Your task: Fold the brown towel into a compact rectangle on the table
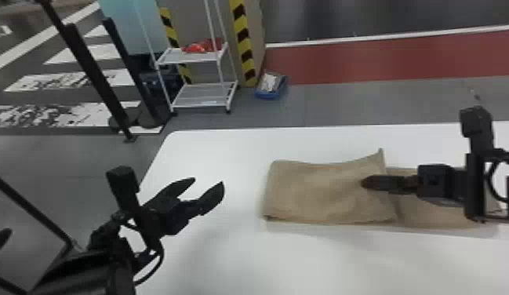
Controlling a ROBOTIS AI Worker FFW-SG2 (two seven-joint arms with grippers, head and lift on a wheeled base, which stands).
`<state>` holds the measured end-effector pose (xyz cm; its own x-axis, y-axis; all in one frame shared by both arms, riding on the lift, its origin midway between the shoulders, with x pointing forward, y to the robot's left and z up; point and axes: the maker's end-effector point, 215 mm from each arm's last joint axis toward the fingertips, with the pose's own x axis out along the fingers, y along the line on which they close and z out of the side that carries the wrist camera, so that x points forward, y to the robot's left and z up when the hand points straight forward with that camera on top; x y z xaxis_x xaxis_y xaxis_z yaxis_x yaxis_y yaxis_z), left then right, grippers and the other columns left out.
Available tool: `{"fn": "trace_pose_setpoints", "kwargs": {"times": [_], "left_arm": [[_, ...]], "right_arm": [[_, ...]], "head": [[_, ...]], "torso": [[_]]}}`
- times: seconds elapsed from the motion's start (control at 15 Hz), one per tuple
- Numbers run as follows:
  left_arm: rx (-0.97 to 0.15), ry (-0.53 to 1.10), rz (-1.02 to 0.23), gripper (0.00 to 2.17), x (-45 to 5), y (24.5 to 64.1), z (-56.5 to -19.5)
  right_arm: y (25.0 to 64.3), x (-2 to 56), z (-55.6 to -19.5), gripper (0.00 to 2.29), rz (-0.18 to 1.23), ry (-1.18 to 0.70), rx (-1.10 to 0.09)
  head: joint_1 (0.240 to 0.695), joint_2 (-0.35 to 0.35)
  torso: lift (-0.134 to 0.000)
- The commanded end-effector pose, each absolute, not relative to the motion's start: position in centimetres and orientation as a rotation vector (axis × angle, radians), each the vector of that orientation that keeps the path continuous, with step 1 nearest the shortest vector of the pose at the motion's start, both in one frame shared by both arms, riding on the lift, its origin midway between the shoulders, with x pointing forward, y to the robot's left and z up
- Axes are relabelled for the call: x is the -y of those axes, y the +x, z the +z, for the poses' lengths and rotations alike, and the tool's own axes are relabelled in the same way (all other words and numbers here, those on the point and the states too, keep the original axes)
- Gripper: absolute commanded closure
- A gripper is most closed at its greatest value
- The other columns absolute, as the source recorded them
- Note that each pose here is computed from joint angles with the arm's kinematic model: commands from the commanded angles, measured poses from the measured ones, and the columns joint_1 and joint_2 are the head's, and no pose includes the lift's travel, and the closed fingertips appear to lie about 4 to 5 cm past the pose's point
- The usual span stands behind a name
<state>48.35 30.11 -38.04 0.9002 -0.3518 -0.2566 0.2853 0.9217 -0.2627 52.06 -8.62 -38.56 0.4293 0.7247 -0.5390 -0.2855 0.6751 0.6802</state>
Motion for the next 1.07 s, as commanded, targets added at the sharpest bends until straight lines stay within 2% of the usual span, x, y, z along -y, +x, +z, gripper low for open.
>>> {"fn": "trace_pose_setpoints", "kwargs": {"times": [0.0, 0.07, 0.2, 0.27, 0.4, 0.6, 0.8, 0.87, 1.0], "left_arm": [[-0.274, -0.221, -0.365, 0.06, -28.1, 48.5, -37.9], [-0.268, -0.223, -0.361, 0.06, -28.1, 48.4, -37.9], [-0.203, -0.201, -0.357, 0.06, -27.8, 48.4, -36.9], [-0.193, -0.205, -0.350, 0.06, -27.8, 48.5, -37.0], [-0.185, -0.206, -0.343, 0.06, -28.0, 48.5, -36.8], [-0.191, -0.219, -0.360, 0.06, -27.4, 47.9, -37.4], [-0.191, -0.217, -0.368, 0.06, -27.0, 47.3, -37.7], [-0.173, -0.221, -0.367, 0.07, -27.1, 46.9, -37.5], [-0.164, -0.216, -0.359, 0.07, -27.5, 46.8, -37.4]], "right_arm": [[52.2, 8.6, -38.4, 1.95, 0.672, 0.544, -0.922], [52.5, 8.7, -36.9, 1.95, 0.688, 0.571, -0.901], [51.7, 11.3, -39.5, 1.95, 0.629, 0.506, -0.948], [51.8, 11.7, -39.5, 1.95, 0.627, 0.517, -0.940], [51.9, 13.3, -36.9, 1.95, 0.632, 0.582, -0.916], [52.1, 16.6, -39.8, 1.95, 0.557, 0.539, -0.944], [53.7, 17.3, -36.7, 1.95, 0.576, 0.584, -0.897], [53.3, 17.7, -38.4, 1.95, 0.560, 0.548, -0.936], [53.8, 19.3, -37.5, 1.95, 0.542, 0.589, -0.916]], "head": [[0.695, 0.239], [0.695, 0.230], [0.695, 0.212], [0.695, 0.207], [0.695, 0.189], [0.695, 0.154], [0.695, 0.126], [0.695, 0.110], [0.695, 0.104]], "torso": [[-0.124], [-0.124], [-0.124], [-0.124], [-0.124], [-0.124], [-0.124], [-0.124], [-0.124]]}}
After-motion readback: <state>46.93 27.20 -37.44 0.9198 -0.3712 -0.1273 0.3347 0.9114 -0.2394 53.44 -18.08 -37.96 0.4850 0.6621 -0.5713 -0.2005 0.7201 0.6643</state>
